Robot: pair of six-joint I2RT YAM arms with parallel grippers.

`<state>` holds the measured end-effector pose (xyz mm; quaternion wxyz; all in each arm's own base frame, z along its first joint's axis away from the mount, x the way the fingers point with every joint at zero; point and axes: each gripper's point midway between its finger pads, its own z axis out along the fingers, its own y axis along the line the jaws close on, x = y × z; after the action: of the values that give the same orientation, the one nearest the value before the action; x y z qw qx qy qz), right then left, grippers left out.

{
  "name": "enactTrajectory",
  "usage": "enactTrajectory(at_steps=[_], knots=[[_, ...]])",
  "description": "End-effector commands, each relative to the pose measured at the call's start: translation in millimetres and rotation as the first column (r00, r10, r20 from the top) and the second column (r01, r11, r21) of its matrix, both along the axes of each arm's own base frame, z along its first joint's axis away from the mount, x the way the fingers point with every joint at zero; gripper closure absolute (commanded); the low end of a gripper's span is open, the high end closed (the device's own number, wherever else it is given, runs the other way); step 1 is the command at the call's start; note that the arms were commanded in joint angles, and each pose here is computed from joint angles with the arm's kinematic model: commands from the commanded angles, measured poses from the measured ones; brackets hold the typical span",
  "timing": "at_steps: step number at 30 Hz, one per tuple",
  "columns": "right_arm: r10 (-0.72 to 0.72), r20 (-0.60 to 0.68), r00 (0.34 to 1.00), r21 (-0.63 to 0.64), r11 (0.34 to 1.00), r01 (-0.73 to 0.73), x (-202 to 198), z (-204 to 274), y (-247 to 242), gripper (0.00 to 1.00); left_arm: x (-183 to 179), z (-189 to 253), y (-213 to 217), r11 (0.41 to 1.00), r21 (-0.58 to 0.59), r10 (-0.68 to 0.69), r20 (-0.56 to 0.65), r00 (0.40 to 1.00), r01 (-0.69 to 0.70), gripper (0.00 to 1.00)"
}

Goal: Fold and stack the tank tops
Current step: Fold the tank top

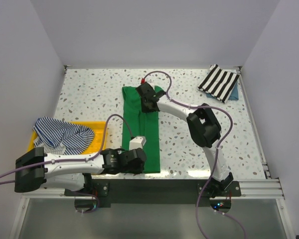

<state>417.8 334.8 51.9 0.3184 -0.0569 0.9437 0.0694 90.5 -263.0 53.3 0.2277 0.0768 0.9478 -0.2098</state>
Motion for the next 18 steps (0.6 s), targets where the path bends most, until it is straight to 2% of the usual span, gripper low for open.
enactTrajectory(at_steps=[1, 11, 18], knots=[[0.002, 0.038, 0.999, -0.006, 1.0, -0.002, 9.4, 10.6, 8.4, 0.97, -4.3, -2.9, 7.9, 1.0, 0.014, 0.008, -0.022, 1.0, -0.008, 1.0], [0.035, 0.015, 0.999, -0.03, 0.999, -0.034, 2.3, -3.5, 19.2, 0.96, -8.1, -9.5, 11.7, 0.999, 0.039, -0.004, -0.04, 0.999, 0.006, 1.0], [0.037, 0.049, 0.998, -0.046, 0.998, -0.035, 0.6, 4.7, 22.0, 0.95, -11.3, -14.1, 12.7, 0.999, 0.043, -0.013, -0.054, 0.998, 0.015, 1.0]])
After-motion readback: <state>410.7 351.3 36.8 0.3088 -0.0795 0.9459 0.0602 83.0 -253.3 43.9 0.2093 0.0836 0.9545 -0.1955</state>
